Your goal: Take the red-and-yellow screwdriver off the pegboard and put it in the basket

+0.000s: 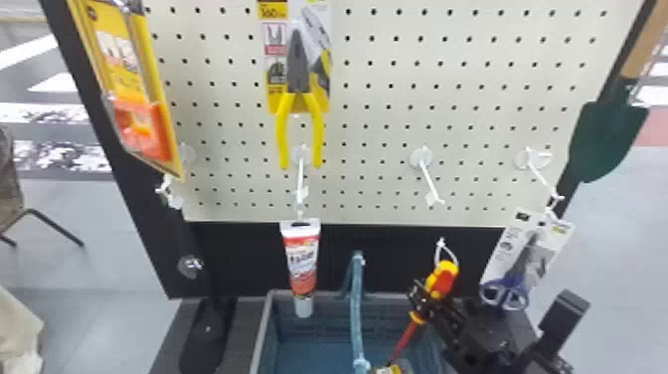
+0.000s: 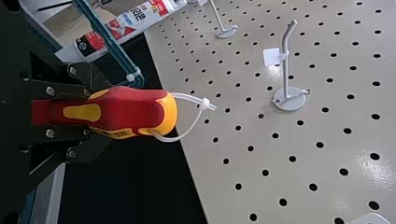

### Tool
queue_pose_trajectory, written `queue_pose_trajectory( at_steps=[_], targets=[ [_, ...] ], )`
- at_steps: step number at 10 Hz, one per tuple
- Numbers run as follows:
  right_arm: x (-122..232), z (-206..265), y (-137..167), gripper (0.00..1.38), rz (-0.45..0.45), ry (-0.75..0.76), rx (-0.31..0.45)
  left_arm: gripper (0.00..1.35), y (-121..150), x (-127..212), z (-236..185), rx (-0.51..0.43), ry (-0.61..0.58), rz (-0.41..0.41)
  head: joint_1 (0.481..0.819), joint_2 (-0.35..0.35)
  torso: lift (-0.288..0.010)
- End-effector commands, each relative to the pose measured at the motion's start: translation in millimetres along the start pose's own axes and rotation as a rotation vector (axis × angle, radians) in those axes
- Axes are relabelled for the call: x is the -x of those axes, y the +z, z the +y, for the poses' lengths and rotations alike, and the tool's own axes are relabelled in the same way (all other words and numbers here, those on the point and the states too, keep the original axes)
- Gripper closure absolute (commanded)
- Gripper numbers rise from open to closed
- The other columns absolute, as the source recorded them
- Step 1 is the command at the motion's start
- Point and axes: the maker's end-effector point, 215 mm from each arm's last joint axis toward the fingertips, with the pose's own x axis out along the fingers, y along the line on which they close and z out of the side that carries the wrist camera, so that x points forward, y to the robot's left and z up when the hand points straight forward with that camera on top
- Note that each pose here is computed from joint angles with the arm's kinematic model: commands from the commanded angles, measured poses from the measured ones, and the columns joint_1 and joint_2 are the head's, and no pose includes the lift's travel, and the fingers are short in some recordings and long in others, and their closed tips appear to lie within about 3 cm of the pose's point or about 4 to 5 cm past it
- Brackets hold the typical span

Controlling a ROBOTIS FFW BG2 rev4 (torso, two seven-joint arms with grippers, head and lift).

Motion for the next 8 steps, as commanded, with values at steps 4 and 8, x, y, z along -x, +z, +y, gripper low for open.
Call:
queue_pose_trajectory(
  at_steps=[4, 8],
  targets=[
    [-5.0, 17.3, -14.3, 1.22, 0.007, 0.019, -0.087, 0.24, 0.4, -2.6, -2.7, 0.002, -0.008, -0.004, 0.549, 0.0, -0.1],
    [-7.8, 22.7, -37.8, 1.22, 0.039, 0.03, -0.146, 0.24, -2.0, -2.6, -5.5, 0.003, -0.017, -0.001, 0.549, 0.0, -0.1]
  ],
)
